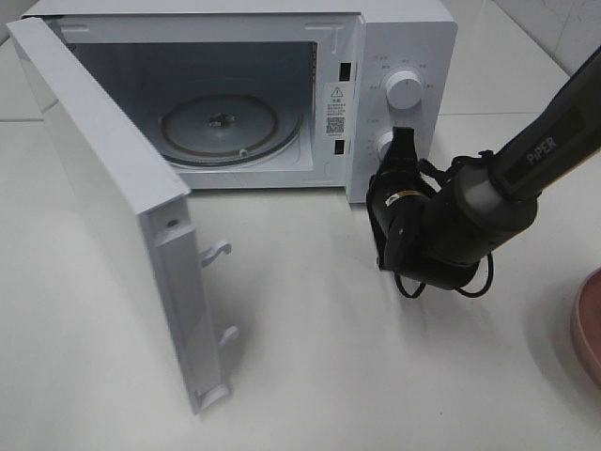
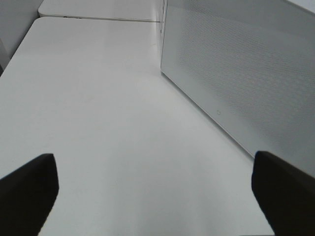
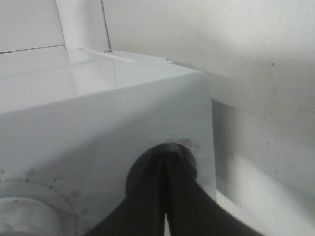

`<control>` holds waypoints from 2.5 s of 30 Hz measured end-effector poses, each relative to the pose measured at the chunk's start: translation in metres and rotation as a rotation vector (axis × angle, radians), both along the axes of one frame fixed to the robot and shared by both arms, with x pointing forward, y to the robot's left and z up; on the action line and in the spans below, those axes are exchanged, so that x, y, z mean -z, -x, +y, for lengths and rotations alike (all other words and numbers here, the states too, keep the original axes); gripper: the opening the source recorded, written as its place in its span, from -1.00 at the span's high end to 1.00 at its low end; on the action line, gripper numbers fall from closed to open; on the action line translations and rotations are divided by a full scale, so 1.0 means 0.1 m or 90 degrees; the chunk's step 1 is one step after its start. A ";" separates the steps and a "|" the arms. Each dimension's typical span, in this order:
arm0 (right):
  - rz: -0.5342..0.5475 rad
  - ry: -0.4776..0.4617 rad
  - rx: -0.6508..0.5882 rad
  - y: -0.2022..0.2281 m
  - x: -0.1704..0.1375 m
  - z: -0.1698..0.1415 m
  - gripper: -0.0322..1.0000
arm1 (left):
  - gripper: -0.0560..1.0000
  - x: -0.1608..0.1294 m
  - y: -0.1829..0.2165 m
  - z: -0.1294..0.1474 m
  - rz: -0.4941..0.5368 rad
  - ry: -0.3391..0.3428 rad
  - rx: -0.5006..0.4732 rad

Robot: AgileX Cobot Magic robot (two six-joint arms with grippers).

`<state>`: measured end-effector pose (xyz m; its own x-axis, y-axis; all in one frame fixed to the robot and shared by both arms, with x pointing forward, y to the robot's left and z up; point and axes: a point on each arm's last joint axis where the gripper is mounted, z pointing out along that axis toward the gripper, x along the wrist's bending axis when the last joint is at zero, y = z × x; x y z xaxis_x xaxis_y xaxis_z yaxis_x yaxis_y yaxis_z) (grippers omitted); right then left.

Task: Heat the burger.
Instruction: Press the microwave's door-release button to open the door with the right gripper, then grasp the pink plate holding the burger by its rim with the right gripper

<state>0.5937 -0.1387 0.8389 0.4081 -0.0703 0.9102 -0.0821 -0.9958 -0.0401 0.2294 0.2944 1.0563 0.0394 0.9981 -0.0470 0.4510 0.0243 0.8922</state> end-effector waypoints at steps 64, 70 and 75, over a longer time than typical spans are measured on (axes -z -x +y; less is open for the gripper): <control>0.296 0.691 -0.991 1.27 -1.29 -0.68 0.77 | -0.97 0.00 0.00 0.00 0.000 0.000 0.000; 0.358 0.750 -1.002 1.38 -1.41 -0.81 0.46 | -0.97 0.00 0.00 0.00 0.000 0.000 0.000; 0.379 0.777 -0.988 1.42 -1.47 -0.87 -0.31 | -0.97 0.00 0.00 0.00 0.000 0.000 0.000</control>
<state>0.4518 -0.2262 0.9856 -0.2830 0.9587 -0.0274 0.9237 0.2801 0.2615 0.2294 0.2944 1.0563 0.0394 0.9981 -0.0470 0.4510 0.0243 0.8922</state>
